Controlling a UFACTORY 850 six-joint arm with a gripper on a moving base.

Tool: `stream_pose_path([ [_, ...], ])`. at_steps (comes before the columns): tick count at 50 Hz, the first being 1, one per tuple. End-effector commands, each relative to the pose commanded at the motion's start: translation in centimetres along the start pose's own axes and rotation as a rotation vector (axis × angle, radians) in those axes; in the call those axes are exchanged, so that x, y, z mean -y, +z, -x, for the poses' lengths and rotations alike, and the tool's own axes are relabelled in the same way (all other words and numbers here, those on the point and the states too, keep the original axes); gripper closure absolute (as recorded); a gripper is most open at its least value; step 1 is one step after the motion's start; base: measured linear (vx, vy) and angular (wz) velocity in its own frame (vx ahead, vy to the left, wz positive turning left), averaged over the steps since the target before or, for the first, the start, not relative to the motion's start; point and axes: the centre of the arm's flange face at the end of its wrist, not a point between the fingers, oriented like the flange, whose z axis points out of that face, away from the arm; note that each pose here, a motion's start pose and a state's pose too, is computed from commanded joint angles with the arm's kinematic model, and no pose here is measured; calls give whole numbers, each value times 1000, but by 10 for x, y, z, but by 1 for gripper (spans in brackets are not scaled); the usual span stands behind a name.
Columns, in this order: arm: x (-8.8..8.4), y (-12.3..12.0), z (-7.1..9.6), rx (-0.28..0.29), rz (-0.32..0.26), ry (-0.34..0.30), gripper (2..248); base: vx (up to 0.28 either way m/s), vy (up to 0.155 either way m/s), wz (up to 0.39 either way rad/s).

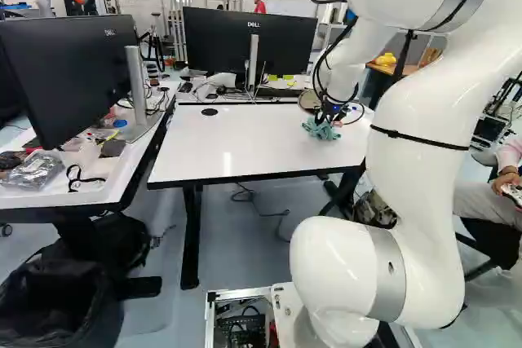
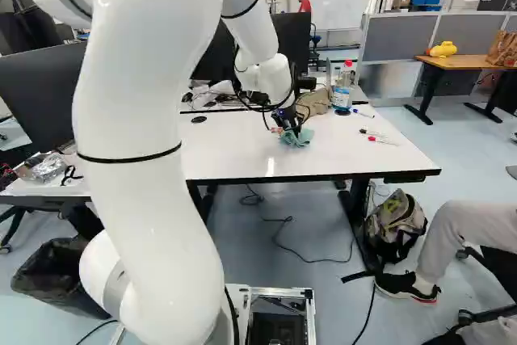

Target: Clean the table with the green towel

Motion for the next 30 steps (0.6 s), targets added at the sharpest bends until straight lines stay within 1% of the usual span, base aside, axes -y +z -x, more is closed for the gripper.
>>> stream_pose_path([
  [8,-10,-4,7,4,9,17,200,0,0,0],
  [30,-45,5,-9,-6,38,71,200,0,0,0],
])
